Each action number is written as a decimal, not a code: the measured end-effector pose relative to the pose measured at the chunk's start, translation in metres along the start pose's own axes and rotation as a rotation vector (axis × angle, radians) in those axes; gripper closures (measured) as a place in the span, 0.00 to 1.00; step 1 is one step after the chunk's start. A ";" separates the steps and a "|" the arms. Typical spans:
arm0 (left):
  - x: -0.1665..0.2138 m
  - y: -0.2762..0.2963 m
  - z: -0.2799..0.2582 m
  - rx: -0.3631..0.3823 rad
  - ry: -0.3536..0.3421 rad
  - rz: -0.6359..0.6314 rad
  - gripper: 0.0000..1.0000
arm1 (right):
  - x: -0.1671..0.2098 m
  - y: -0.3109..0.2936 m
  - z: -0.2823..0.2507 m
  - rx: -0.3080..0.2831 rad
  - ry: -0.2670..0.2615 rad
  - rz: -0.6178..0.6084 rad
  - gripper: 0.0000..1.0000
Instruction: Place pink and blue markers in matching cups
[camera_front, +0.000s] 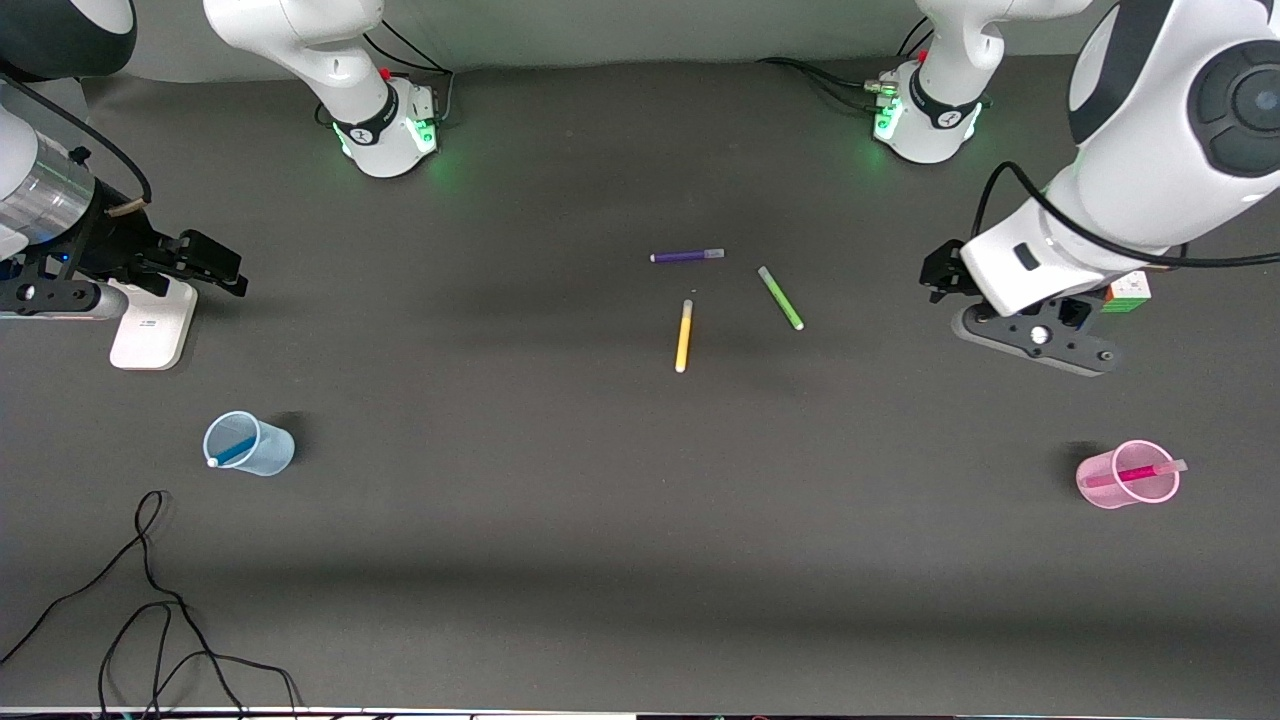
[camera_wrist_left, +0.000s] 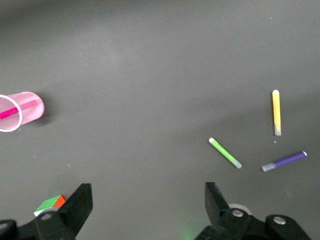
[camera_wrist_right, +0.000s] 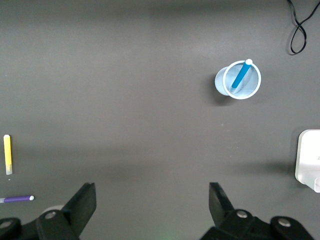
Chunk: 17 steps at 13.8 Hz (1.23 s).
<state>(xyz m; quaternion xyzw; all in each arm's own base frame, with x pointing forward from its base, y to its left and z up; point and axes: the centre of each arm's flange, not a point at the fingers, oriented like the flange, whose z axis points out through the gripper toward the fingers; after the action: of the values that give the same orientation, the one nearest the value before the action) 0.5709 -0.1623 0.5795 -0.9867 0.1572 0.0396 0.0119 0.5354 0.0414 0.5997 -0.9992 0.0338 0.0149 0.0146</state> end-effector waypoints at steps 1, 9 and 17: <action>-0.005 -0.004 0.000 0.009 0.027 -0.011 0.00 | 0.000 0.000 0.000 -0.001 0.000 0.000 0.00; -0.064 -0.015 -0.036 0.029 0.186 -0.268 0.00 | 0.004 -0.001 0.002 -0.002 0.004 0.000 0.00; -0.074 -0.017 -0.041 -0.019 0.153 -0.259 0.00 | 0.008 -0.002 0.007 -0.004 -0.006 -0.003 0.00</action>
<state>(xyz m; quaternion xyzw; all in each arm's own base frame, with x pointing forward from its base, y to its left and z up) 0.5090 -0.1248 0.6262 -0.9989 0.0288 -0.0362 -0.0047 0.5432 0.0434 0.5922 -0.9992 0.0322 0.0179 0.0125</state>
